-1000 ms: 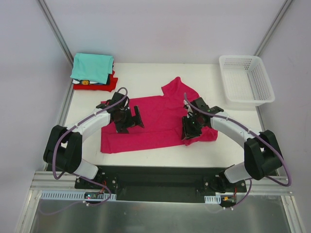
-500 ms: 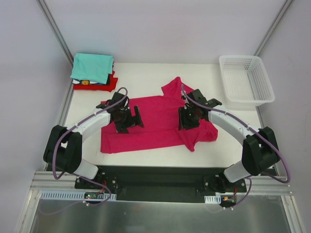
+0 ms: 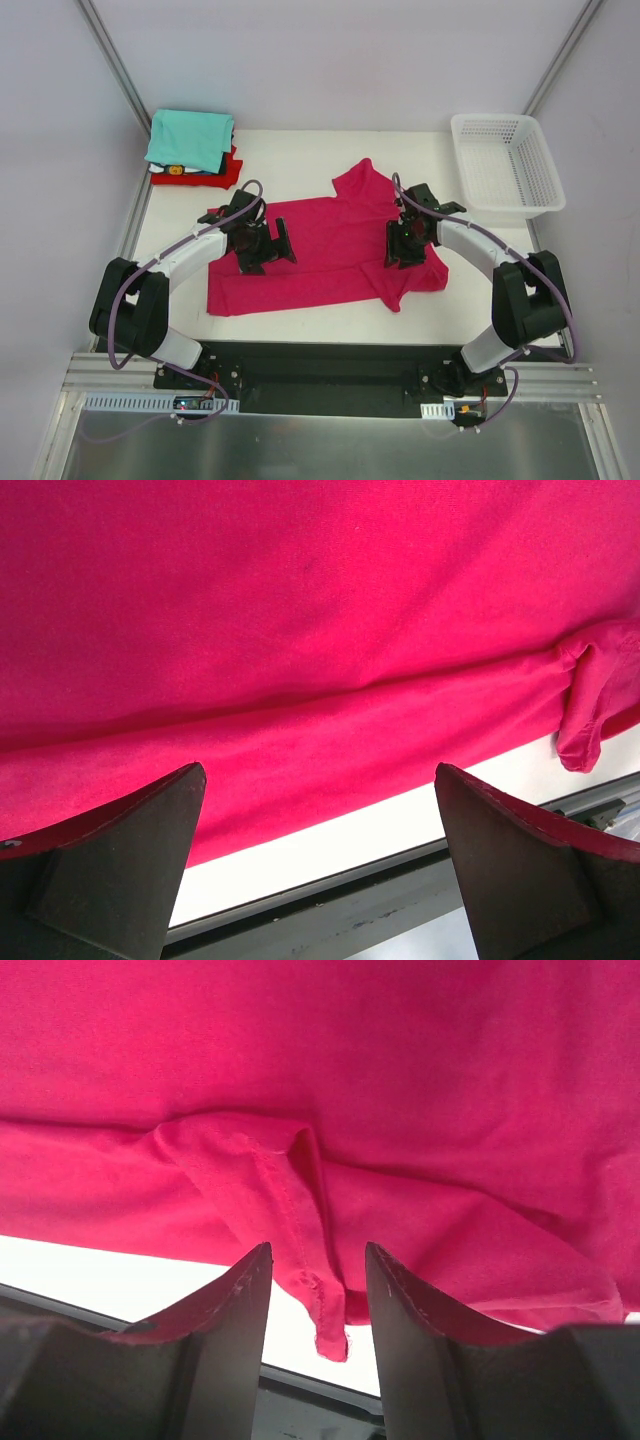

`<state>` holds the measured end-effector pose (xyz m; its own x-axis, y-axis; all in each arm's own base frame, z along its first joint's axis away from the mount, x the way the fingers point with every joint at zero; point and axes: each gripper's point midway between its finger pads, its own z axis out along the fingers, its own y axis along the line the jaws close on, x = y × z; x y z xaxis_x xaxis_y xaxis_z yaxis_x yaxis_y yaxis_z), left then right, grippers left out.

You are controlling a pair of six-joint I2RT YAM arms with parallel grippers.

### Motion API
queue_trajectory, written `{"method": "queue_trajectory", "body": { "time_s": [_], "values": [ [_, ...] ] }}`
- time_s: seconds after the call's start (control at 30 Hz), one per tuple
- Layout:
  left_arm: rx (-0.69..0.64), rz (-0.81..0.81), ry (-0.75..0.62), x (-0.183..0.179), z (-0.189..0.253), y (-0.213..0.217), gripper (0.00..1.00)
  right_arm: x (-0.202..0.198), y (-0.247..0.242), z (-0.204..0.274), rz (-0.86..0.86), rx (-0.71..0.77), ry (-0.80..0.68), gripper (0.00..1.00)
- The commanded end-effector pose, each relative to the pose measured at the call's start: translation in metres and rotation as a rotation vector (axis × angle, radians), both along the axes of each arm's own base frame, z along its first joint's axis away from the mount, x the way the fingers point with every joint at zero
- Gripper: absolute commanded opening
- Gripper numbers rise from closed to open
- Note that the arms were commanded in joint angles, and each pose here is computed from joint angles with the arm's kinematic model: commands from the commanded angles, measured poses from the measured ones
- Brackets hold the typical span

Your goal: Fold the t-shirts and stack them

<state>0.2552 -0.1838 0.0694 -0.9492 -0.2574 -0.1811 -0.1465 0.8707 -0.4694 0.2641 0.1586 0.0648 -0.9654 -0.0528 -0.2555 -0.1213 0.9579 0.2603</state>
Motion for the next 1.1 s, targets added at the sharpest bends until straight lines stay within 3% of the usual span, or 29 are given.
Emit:
{"method": "queue_trajectory", "body": {
  "time_s": [0.0,0.4,1.07],
  "values": [
    [-0.010,-0.022,-0.012,0.002,0.007,-0.002,0.99,0.000,-0.006,-0.003,0.006,-0.013,0.005,0.46],
    [-0.010,-0.018,-0.003,0.002,0.005,-0.003,0.99,-0.020,-0.008,-0.013,0.004,0.006,0.035,0.43],
    [-0.008,-0.018,-0.003,0.002,0.004,-0.002,0.99,-0.021,0.002,-0.021,0.026,0.032,0.061,0.35]
  ]
}}
